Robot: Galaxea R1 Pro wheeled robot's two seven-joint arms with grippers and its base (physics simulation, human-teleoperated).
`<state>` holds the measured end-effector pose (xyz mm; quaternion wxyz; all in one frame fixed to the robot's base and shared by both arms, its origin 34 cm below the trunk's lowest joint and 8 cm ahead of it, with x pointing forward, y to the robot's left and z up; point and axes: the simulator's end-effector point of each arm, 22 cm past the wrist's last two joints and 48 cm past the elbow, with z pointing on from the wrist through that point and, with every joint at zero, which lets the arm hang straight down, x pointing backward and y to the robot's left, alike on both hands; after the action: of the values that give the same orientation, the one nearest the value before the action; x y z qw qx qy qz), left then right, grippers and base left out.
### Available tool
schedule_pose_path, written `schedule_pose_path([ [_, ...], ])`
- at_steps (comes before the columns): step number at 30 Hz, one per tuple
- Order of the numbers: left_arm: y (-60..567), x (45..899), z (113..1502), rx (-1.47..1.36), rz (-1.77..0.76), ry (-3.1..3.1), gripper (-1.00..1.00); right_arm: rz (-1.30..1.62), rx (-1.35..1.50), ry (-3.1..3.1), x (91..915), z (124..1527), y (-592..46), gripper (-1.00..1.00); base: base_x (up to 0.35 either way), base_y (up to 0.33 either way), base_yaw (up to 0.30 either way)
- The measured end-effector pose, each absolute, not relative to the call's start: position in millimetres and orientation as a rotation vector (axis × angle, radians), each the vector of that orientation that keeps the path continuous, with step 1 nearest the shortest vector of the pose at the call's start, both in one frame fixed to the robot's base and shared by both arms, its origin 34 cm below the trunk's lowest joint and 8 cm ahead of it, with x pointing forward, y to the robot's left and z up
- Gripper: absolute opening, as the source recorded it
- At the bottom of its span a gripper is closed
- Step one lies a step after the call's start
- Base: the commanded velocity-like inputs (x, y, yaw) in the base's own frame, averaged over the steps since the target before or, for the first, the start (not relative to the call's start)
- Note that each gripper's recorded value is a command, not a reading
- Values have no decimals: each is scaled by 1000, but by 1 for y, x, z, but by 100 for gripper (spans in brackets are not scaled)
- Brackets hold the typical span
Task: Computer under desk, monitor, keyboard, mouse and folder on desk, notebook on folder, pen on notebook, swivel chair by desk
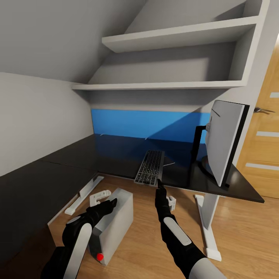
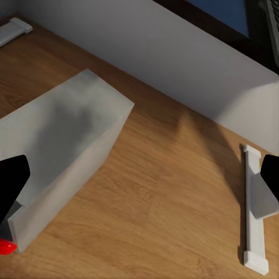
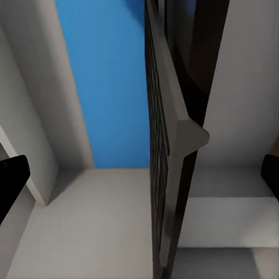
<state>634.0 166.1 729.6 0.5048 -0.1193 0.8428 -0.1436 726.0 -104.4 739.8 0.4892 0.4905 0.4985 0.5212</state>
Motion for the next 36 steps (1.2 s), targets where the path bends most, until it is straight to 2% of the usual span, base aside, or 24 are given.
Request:
schedule_pose_path([
  [36,166,634,729,-288,-349,2035,100,1243,1209,1259,723,718,-101,100,0,0,0],
])
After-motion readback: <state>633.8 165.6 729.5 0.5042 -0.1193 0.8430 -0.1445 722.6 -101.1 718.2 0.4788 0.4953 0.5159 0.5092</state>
